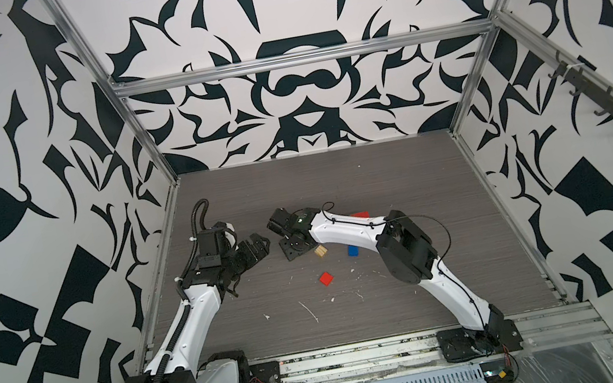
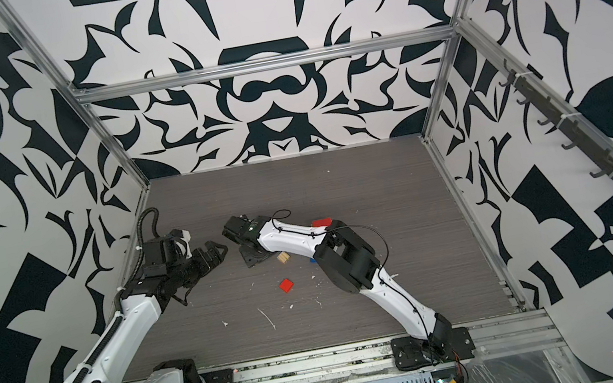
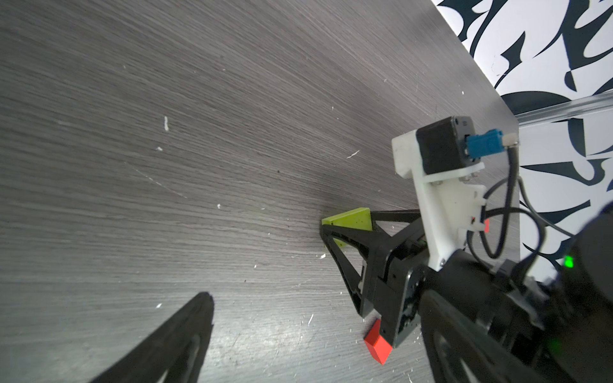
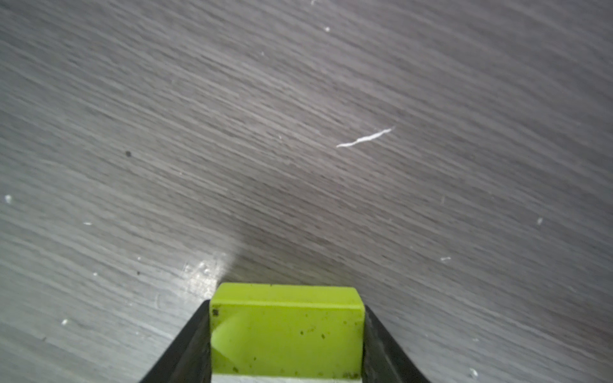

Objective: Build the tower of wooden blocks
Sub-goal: 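Close the right gripper on the lime-green block, then lift the lime-green block and carry it over the red arch block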

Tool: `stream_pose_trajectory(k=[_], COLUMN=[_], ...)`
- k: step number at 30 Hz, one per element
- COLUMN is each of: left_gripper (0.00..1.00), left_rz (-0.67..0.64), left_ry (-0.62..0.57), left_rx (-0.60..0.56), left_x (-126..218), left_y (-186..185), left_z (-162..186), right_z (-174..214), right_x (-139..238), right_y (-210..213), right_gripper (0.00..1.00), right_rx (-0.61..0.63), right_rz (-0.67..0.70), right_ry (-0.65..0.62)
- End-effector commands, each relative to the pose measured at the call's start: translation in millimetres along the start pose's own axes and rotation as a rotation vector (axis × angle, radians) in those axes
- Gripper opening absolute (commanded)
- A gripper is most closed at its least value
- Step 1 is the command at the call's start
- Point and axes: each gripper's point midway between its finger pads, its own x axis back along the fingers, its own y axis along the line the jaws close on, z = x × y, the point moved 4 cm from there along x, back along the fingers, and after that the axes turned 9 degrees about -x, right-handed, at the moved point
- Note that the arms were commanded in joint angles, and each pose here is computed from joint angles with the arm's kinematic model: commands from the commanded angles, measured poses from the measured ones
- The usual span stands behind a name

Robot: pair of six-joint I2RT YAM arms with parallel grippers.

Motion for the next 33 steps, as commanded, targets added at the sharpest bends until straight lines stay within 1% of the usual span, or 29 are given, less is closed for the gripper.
stream_pose_trajectory(k=[1,7,11,15,19,28,33], left_gripper=[0.99,1.00,1.00,0.99,1.00,0.99,1.00], left_rz=[0.043,0.080,0.099,0.131,0.156,0.226,0.269], left_ry=[0.003,0.006,0.004,0.000,-0.014,-0.036,-0.031], left_rx=[0.015,0.024,0.031,0.042,0.019,-0.063,-0.114], left_x=[-2,-6,-8,-11,-13,-22,-26], left_y=[-4,-7,-9,-14,-25,-56,-76], left_z=[0,1,-1,-4,-7,-9,-9], right_z=[-19,-35,-42,-47,-51,-42,-33], right_x=[33,72,97,119,136,155,158], right_y=[-1,-13,-27,-49,-81,-145,-169], right_gripper=[0.52,0.52,0.50,0.50,0.50,0.49,0.49], right_rx=[0.017,-0.014,-0.030,-0.070,-0.122,-0.217,-0.247], right_rz=[0.021,-0.002,0.008,0.012,0.029,0.071,0.087], right_ry=[-0.077,-0.127,-0.152,-0.171,-0.185,-0.159,-0.143])
